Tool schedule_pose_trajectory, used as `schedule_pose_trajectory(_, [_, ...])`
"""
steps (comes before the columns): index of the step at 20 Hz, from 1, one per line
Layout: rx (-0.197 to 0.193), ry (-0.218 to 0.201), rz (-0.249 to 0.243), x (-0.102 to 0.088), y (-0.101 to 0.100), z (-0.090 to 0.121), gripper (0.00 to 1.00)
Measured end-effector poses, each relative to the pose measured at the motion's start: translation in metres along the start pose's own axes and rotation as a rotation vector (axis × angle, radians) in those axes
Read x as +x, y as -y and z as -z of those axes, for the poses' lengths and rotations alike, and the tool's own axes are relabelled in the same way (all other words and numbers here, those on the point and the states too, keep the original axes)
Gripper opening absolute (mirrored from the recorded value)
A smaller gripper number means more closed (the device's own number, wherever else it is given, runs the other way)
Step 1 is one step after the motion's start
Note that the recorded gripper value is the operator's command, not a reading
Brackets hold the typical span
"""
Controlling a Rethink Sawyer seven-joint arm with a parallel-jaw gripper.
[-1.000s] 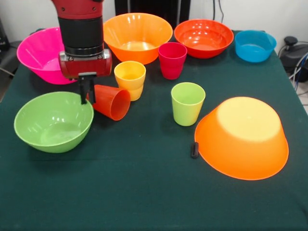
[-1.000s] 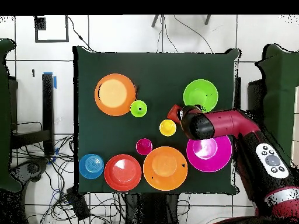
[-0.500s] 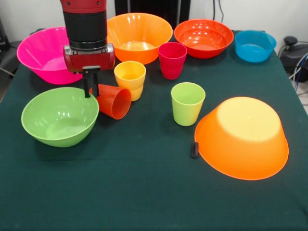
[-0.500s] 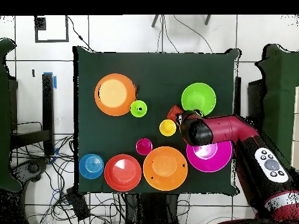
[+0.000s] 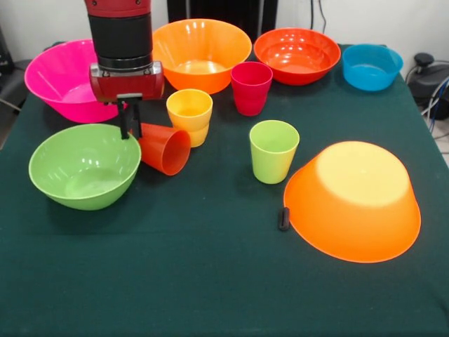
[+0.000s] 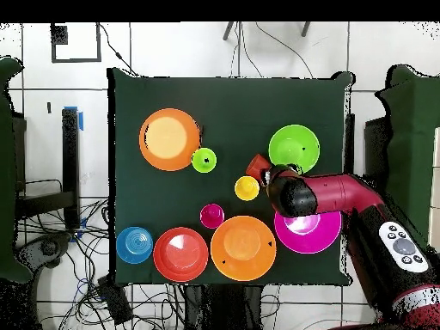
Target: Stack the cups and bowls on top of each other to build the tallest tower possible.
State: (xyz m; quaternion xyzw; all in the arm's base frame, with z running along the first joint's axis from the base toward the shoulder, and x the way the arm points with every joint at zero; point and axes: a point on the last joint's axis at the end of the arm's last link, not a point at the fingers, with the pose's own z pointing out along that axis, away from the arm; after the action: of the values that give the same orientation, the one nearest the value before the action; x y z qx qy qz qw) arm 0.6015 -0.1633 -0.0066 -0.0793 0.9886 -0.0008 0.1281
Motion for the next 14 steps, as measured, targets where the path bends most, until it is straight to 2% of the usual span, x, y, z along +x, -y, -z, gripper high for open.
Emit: schedule_pose_trajectory(14, [-0.015,0.005,-0.067,-0.0073,0.006,0.0055,0.0])
